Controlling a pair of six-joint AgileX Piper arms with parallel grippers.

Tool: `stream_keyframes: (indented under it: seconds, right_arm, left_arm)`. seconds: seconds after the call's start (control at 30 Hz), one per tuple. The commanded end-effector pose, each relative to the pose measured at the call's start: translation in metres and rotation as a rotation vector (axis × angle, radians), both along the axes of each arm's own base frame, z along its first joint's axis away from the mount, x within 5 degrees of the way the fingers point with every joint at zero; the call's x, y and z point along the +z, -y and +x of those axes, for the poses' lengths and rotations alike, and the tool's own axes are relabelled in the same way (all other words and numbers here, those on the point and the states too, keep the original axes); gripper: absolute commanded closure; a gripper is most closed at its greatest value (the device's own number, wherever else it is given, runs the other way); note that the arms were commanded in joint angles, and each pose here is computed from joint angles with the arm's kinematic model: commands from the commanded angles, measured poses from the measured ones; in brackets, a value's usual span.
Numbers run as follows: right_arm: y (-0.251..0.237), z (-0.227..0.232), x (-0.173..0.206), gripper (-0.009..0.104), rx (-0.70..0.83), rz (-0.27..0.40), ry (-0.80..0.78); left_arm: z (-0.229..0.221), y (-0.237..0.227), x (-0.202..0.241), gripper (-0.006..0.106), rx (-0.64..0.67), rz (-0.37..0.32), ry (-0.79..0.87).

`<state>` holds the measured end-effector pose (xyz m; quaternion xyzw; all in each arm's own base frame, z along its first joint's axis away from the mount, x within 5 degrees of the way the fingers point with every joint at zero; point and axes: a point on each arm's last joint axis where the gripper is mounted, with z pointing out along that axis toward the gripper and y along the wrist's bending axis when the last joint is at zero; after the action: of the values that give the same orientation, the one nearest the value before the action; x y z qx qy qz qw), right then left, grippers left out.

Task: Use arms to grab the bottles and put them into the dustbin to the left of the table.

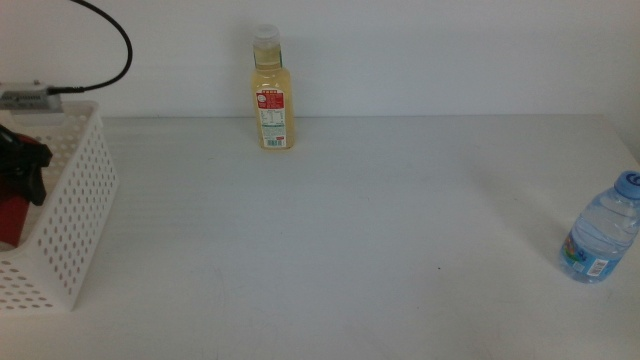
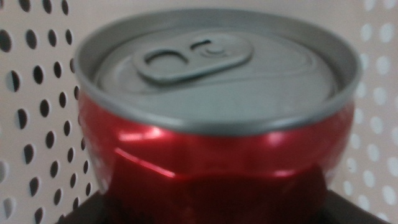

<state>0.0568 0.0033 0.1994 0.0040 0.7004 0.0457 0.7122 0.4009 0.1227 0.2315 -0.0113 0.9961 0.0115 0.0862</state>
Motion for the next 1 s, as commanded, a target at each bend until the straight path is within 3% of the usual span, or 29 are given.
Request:
stream_keyframes:
  seconds: [0.0,0.2,0.47,0.57,0.7,0.97]
  right_arm:
    - [0.0,-0.003,0.011,0.021,-0.007,-0.011,0.11]
    - [0.0,-0.003,0.011,0.021,-0.007,-0.011,0.11]
    - [0.0,-0.003,0.011,0.021,-0.007,-0.011,0.11]
    - [0.0,-0.003,0.011,0.021,-0.007,-0.011,0.11]
    - [0.0,-0.003,0.011,0.021,-0.007,-0.011,0.11]
    - [0.0,-0.003,0.011,0.021,-0.007,-0.011,0.11]
  left_arm:
    - [-0.001,-0.002,0.031,0.103,0.0,0.039,0.094]
    - [0.0,-0.006,0.024,0.082,0.006,0.041,0.077]
    - [0.0,-0.008,0.024,0.035,0.0,0.07,0.083]
    - [0.0,-0.008,0.024,0.023,0.0,0.07,0.085]
    - [0.001,-0.008,0.025,0.017,0.0,0.069,0.093]
    - [-0.009,0.001,0.063,0.017,0.016,0.051,0.195]
